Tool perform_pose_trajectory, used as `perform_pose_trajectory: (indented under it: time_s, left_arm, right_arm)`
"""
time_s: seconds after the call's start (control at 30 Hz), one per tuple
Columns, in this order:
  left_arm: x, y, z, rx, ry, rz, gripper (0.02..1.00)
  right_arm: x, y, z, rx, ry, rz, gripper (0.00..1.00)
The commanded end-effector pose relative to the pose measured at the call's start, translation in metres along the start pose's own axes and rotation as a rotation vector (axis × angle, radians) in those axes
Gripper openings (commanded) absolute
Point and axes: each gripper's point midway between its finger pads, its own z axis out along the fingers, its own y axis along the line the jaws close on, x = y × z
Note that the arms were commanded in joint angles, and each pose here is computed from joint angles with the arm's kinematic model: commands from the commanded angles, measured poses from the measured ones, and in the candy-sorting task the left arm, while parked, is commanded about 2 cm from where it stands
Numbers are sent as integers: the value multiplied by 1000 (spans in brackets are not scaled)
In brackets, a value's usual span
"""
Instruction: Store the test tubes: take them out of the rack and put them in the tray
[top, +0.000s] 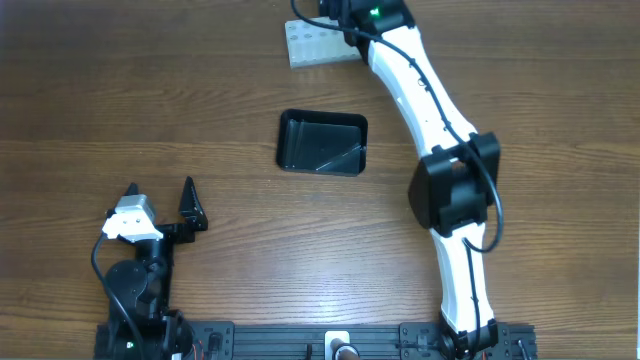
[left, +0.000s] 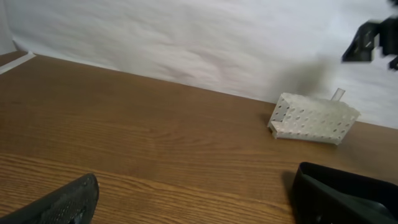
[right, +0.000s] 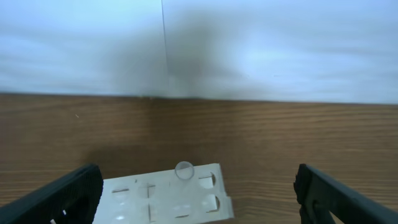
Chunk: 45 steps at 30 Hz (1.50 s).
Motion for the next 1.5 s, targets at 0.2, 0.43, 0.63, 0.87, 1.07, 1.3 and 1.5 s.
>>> perform_pose_trajectory:
  time_s: [0.2, 0.43, 0.63, 0.87, 1.07, 1.3, 1.5]
  left_arm:
    - [1, -3, 0, 16, 1, 12, 998]
    - [1, -3, 0, 16, 1, 12, 998]
    - [1, -3, 0, 16, 1, 12, 996]
    - [1, -3, 0, 16, 1, 12, 998]
    - [1, -3, 0, 16, 1, 12, 996]
    - [1, -3, 0, 16, 1, 12, 998]
    - [1, -3, 0, 16, 1, 12, 996]
  right_arm:
    - [22, 18, 28, -5, 9, -22, 958]
    - [31, 26, 40, -11, 8, -26, 961]
    - [40, 33, 48, -16, 10, -37, 952]
    - [44, 36, 55, -18, 6, -58, 943]
    - [48, 38, 61, -18, 5, -65, 934]
    - [52, 38, 64, -17, 7, -65, 925]
    - [56, 39, 69, -17, 10, -66, 919]
